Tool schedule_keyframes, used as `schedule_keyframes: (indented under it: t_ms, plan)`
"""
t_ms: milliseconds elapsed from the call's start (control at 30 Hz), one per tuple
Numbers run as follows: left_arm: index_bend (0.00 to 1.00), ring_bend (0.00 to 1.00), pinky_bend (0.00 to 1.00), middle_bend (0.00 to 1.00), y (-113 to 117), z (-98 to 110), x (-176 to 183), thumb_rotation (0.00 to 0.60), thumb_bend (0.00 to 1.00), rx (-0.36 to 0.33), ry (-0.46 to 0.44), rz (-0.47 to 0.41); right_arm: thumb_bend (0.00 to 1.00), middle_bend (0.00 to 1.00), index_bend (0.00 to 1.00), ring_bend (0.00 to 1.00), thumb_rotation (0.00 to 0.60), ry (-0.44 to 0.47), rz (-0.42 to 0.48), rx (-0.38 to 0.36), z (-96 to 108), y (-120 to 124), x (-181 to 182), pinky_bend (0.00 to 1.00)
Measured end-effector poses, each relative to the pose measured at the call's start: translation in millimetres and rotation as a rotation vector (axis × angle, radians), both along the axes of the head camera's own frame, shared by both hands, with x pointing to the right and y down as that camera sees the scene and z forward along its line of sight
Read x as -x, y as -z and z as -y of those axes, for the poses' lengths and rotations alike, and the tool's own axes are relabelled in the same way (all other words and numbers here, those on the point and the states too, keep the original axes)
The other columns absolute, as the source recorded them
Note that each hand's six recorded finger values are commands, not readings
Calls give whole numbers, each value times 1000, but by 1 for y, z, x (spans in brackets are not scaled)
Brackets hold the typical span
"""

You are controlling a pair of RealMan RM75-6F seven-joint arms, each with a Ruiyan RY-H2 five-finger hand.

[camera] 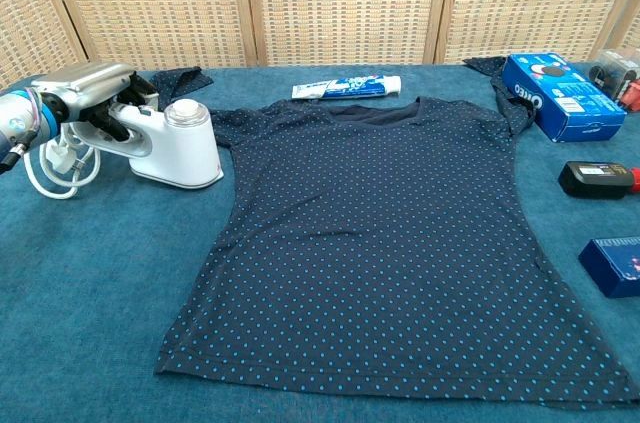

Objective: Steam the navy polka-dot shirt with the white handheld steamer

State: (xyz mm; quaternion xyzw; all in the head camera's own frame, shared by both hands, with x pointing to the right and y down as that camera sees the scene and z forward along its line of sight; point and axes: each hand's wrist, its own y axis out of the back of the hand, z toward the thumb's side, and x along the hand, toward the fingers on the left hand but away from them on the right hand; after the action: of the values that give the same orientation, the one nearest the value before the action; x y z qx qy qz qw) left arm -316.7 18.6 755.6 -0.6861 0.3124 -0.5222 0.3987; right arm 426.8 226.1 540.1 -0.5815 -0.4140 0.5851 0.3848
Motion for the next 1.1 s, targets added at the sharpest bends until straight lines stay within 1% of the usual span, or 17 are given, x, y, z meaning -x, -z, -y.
schedule_keyframes:
  t_ms: [100, 267, 367, 500, 600, 700, 833, 933, 1100]
  plan:
    - [1000, 710, 763, 814, 5, 2, 5, 600, 617, -14, 21, -28, 0, 0, 0, 0, 600, 3, 2, 0, 0, 0, 1, 0]
    - [1000, 726, 790, 828, 21, 12, 14, 600, 617, -63, 45, -73, 0, 0, 0, 0, 600, 6, 6, 0, -1, 1, 2, 0]
    - [1000, 732, 795, 832, 30, 22, 15, 600, 617, -88, 60, -101, 0, 0, 0, 0, 600, 8, 9, 0, -1, 1, 3, 0]
    - [1000, 734, 797, 835, 42, 39, 8, 600, 617, -115, 101, -167, 0, 0, 0, 0, 600, 6, 11, -2, 0, 2, 3, 0]
    - [1000, 734, 797, 835, 46, 50, -3, 600, 616, -126, 103, -178, 0, 0, 0, 0, 600, 2, 11, -3, 0, 2, 3, 0]
    - [1000, 734, 797, 837, 45, 58, -19, 600, 615, -118, 91, -178, 0, 0, 0, 0, 600, 0, 12, 0, 0, 1, 2, 0]
    - [1000, 734, 797, 841, 40, 62, -46, 600, 615, -95, 69, -186, 0, 0, 0, 0, 600, -4, 15, 4, 1, 1, 1, 0]
    - [1000, 734, 797, 841, 33, 62, -69, 600, 614, -63, 58, -196, 0, 0, 0, 0, 600, -9, 24, 11, 1, -1, 1, 0]
    - [1000, 734, 797, 841, 17, 55, -110, 600, 614, -4, 34, -194, 0, 0, 0, 0, 600, -22, 34, 20, 2, -1, -3, 0]
